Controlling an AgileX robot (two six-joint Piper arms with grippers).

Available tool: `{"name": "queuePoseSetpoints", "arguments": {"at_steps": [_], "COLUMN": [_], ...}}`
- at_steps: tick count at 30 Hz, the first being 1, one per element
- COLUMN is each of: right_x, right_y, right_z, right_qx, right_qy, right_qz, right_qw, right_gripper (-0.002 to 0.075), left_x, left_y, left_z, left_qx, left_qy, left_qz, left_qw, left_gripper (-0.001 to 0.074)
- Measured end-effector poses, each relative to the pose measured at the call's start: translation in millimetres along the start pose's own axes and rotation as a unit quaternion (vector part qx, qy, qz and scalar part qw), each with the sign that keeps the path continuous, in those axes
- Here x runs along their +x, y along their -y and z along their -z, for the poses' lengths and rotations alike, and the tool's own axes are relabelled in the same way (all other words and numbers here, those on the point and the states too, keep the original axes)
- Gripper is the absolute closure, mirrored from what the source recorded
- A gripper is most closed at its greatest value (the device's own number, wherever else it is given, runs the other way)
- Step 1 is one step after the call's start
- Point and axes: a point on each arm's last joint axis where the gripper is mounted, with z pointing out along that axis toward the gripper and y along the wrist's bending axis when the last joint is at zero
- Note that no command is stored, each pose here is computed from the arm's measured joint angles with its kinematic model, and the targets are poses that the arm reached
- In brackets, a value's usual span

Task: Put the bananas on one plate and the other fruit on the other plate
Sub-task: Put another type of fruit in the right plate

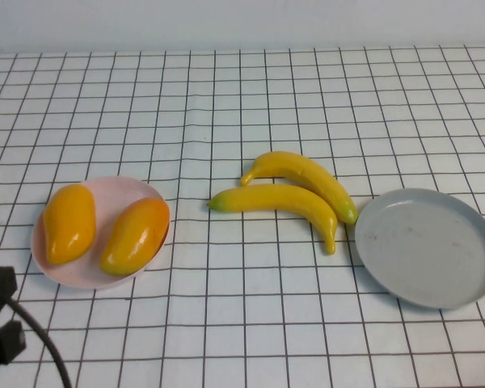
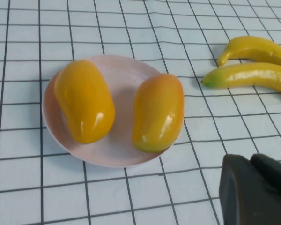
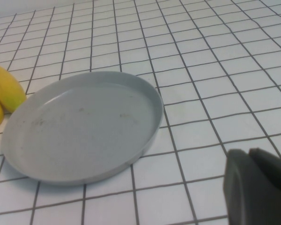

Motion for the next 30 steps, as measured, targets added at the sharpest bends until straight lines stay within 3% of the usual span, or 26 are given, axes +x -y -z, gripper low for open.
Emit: {"name": "queuePoseSetpoints", "arguments": {"at_steps": [9, 13, 19, 24, 30], "right_x": [0.0, 0.0, 0.0, 0.0, 0.0], "right_y": [0.0, 0.0, 0.0, 0.0, 0.0], "right_z": [0.0, 0.0, 0.0, 0.0, 0.0], "right_qx": [0.0, 0.0, 0.0, 0.0, 0.0], "right_qy": [0.0, 0.0, 0.0, 0.0, 0.0], "right_qz": [0.0, 0.0, 0.0, 0.0, 0.0], "right_qw": [1.0, 1.0, 1.0, 1.0, 1.0], "right_gripper": [0.0741, 0.0741, 0.0741, 0.0741, 0.0741], "left_x": [36.4, 55.5, 96.4, 112.9, 131.2], "left_y": [-12.1, -17.7, -30.9, -33.8, -38.6], "left_z": [5.4, -4.9, -13.4, -10.3, -12.6], "left_qx": [-0.003, -0.008, -0.032, -0.044, -0.051], "left_qy": [0.061, 0.119, 0.17, 0.208, 0.153], "left_qz": [-0.035, -0.099, -0.076, -0.131, -0.109], "left_qw": [0.998, 0.988, 0.982, 0.968, 0.981], "left_gripper": [0.0732, 0.0732, 0.0732, 0.0732, 0.0732]}}
